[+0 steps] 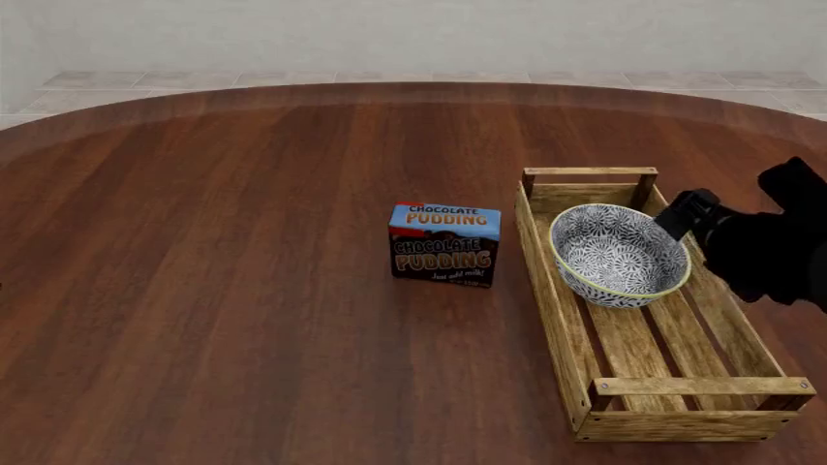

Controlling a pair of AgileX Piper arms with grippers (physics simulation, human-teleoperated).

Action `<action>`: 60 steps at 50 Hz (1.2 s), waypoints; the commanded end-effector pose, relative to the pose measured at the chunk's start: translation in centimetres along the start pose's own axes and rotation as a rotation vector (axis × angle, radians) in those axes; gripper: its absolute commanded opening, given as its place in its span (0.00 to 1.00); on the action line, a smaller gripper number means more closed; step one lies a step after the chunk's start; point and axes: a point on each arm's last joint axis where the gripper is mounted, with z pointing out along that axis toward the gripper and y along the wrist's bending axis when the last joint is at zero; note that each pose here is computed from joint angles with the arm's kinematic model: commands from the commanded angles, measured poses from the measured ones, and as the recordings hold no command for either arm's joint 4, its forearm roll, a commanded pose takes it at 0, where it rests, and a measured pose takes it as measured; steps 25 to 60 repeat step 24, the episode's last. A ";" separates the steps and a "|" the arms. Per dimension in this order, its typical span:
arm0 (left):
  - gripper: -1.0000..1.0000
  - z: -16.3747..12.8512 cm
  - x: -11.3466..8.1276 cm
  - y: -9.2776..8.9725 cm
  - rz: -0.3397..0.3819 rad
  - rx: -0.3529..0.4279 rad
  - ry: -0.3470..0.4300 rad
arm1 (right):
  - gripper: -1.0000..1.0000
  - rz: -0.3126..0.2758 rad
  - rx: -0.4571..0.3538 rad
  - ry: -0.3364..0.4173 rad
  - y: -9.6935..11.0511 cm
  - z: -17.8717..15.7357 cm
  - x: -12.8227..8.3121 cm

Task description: Pick up the bowl on the left and put it in the tray.

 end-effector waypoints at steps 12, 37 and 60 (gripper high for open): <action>1.00 0.1 0.4 -0.1 -0.001 0.020 0.005 | 1.00 0.006 -0.082 -0.024 1.3 -3.9 0.3; 1.00 0.2 0.8 -0.1 -0.002 0.028 0.003 | 1.00 -0.018 -0.129 -0.051 1.5 -6.3 0.6; 1.00 0.2 0.8 -0.1 -0.002 0.028 0.003 | 1.00 -0.018 -0.129 -0.051 1.5 -6.3 0.6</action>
